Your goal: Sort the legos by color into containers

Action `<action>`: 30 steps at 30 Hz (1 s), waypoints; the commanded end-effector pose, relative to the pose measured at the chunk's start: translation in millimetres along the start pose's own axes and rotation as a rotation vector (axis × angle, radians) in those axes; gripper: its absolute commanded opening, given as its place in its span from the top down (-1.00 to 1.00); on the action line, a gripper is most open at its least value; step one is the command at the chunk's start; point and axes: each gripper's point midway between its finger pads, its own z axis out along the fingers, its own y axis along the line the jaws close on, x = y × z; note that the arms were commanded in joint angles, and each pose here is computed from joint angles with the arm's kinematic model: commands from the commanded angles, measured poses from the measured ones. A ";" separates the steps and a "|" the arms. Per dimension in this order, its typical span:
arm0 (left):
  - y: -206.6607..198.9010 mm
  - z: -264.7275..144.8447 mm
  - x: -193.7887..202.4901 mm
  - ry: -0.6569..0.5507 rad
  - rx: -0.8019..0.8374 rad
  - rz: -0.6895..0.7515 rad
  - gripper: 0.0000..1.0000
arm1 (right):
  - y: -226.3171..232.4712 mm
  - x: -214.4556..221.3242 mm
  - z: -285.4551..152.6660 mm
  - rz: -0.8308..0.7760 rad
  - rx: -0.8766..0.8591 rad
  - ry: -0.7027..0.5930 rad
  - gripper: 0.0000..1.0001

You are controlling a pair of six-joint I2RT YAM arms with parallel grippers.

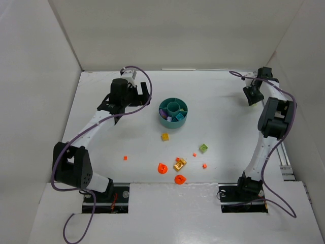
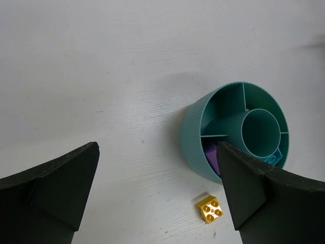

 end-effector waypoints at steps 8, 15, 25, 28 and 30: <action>0.3 -25.0 -12.7 -0.068 -0.011 -0.023 -0.99 | 56.4 -63.9 -66.0 -0.050 -0.221 -0.348 0.90; 2.3 -37.7 -13.0 -0.095 -0.010 -0.034 -0.99 | 197.9 -131.3 -175.6 -0.285 -0.605 -0.770 0.88; -2.8 -42.9 -0.7 -0.073 0.028 -0.042 -0.99 | 336.6 -138.7 -223.5 -0.418 -1.069 -0.898 0.83; -3.9 -47.1 2.6 -0.073 0.037 -0.041 -0.99 | 353.1 -138.4 -216.1 -0.426 -1.106 -0.873 0.81; -5.7 -47.3 3.2 -0.069 0.047 -0.041 -0.99 | 361.6 -142.2 -215.5 -0.436 -1.099 -0.868 0.81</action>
